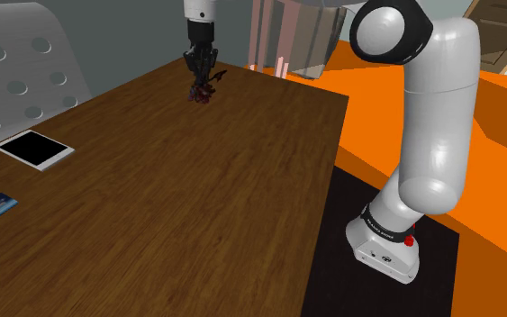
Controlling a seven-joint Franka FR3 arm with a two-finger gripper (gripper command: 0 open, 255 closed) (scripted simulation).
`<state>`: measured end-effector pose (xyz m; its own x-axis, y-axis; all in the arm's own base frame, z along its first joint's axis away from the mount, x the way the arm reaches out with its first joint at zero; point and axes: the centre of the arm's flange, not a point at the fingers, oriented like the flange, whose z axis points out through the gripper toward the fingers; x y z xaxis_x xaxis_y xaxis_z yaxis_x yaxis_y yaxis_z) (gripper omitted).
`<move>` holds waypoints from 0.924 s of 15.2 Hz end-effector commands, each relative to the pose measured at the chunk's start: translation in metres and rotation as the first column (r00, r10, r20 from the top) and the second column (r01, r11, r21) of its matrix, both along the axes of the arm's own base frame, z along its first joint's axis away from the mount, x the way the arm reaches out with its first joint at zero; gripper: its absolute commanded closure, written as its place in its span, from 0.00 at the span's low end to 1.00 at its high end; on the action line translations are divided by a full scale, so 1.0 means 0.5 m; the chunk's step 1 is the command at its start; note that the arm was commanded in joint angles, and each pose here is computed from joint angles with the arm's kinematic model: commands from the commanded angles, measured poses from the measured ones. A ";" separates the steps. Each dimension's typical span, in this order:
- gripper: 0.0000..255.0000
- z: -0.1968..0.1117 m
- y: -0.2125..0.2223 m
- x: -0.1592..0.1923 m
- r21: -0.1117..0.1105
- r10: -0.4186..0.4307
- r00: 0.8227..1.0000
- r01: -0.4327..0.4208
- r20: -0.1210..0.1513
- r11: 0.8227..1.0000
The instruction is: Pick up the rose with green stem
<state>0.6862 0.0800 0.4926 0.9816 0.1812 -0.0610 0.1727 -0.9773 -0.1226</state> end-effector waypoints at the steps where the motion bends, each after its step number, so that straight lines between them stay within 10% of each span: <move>1: 1.00 -0.010 0.000 0.001 -0.001 0.001 1.000 -0.001 -0.010 1.000; 14: 1.00 0.109 0.007 -0.003 -0.001 0.001 1.000 -0.001 -0.009 1.000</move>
